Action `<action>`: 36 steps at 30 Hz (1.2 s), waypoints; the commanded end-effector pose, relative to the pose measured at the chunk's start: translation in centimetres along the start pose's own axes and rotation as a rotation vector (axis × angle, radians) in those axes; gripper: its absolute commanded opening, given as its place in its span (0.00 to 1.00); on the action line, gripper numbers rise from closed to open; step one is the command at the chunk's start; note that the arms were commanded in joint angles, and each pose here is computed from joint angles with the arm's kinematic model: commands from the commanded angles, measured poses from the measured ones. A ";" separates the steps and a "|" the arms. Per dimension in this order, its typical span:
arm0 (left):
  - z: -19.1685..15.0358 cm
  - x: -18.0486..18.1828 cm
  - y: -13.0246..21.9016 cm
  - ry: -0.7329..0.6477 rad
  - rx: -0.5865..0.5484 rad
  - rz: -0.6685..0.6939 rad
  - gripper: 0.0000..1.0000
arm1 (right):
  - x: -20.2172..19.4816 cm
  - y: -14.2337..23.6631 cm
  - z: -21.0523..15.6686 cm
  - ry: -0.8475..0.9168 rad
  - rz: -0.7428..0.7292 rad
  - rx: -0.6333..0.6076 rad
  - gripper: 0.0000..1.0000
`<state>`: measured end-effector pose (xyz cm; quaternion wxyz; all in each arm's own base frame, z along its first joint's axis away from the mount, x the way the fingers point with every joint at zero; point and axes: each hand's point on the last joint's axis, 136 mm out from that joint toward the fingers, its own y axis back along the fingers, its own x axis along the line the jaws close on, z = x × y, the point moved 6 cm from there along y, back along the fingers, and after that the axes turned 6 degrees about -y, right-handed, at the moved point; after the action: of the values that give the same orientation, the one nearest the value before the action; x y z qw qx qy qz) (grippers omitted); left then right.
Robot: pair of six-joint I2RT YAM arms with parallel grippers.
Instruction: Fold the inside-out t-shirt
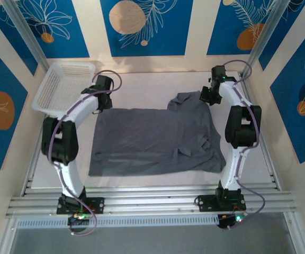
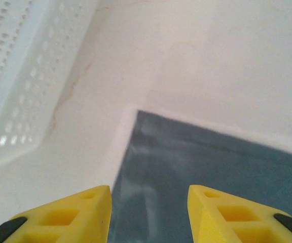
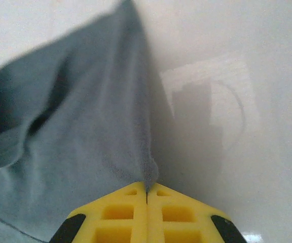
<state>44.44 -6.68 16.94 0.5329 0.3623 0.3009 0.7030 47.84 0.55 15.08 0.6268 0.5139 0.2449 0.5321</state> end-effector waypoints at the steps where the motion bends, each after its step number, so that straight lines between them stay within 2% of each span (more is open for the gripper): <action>1: 0.0 1.9 -3.1 -0.049 0.089 0.134 0.43 | 0.0 0.9 0.1 -0.020 0.039 -0.026 0.00; 5: 0.1 1.6 -5.7 -0.038 0.130 0.043 0.43 | 0.2 1.0 -0.1 -0.016 0.054 -0.029 0.00; 9: 0.4 -0.1 -7.4 -0.042 0.131 -0.104 0.51 | 0.4 0.9 0.0 -0.010 0.066 -0.026 0.00; 19: -0.1 0.0 -9.0 -0.012 0.204 -0.092 0.52 | 0.6 1.2 0.0 -0.014 0.086 -0.022 0.00; 25: -1.3 -0.2 -10.5 0.042 0.282 -0.159 0.52 | 1.0 1.7 0.3 -0.010 0.103 -0.025 0.00; 29: -2.0 -0.5 -11.1 0.050 0.316 -0.166 0.40 | 0.9 2.1 0.4 -0.003 0.095 -0.035 0.00; 33: -1.9 -0.4 -10.8 0.055 0.303 -0.165 0.16 | 0.3 1.8 0.6 -0.018 0.090 -0.036 0.00; 36: -1.3 0.1 -9.9 0.045 0.279 -0.150 0.08 | -0.6 1.3 0.6 -0.059 0.083 -0.031 0.00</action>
<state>49.36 -4.98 8.20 0.5345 0.3826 0.4247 0.6225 47.52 0.39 15.72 0.6161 0.5209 0.2180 0.5492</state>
